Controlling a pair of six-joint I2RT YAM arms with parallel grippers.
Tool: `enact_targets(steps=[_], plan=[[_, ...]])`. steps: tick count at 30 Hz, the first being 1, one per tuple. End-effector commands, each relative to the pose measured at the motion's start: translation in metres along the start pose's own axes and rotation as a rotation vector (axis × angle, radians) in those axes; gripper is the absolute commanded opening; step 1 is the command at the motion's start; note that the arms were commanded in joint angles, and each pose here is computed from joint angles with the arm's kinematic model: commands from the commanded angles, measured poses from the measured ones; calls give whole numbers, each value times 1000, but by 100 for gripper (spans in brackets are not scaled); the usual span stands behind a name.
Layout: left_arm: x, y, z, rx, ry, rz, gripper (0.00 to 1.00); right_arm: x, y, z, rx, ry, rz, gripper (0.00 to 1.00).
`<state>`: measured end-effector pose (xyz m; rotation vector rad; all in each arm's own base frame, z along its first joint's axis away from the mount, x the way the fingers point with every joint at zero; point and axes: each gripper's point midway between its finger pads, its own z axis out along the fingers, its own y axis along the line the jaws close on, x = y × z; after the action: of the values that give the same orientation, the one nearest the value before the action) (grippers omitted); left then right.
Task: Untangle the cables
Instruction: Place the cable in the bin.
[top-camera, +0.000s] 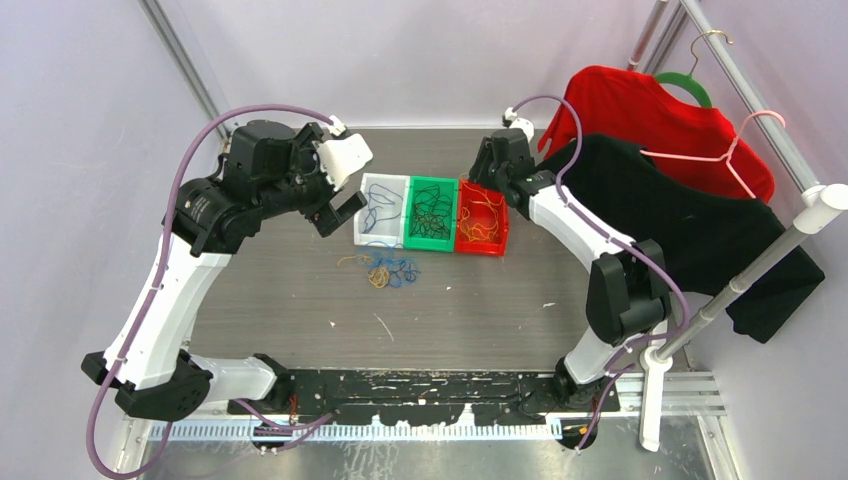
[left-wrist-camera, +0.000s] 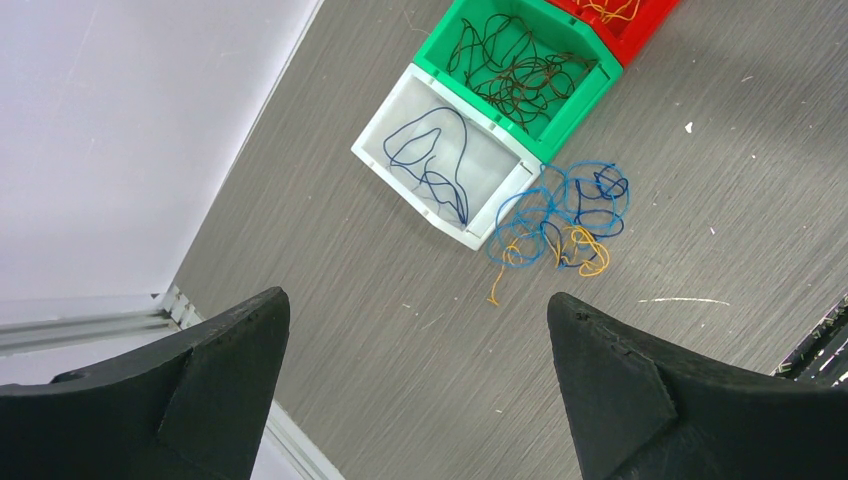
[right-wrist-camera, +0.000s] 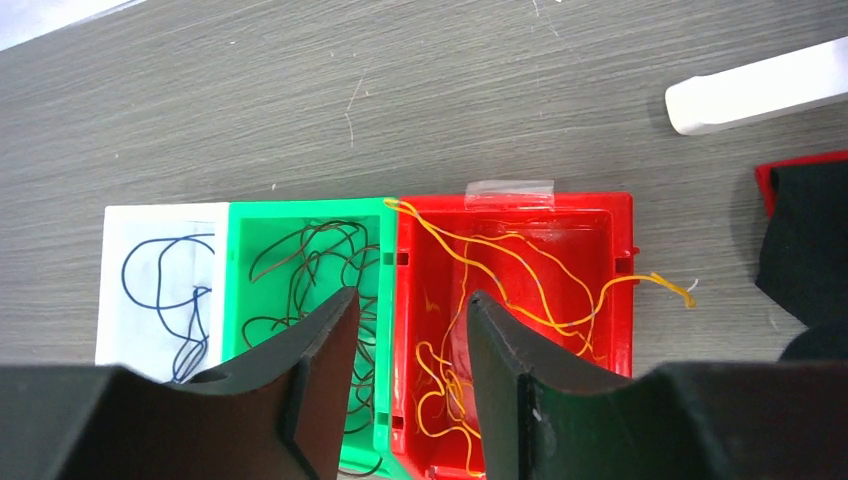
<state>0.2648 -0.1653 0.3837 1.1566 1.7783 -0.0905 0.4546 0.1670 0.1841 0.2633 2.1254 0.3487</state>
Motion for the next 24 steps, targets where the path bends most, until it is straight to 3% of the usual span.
enact_targets(steps=[1, 6, 13, 24], plan=[[-11, 9, -10, -43, -52, 13, 100, -24, 8, 8, -9, -54, -21, 47], [-10, 9, -9, -39, -46, 12, 100, -9, -8, 30, 61, -25, -66, 42], [-9, 10, -8, -41, -40, 14, 100, 19, -24, 49, 95, 8, -81, 25], [-6, 11, -8, -52, -36, 16, 100, 50, -39, 65, 127, 60, -87, 16]])
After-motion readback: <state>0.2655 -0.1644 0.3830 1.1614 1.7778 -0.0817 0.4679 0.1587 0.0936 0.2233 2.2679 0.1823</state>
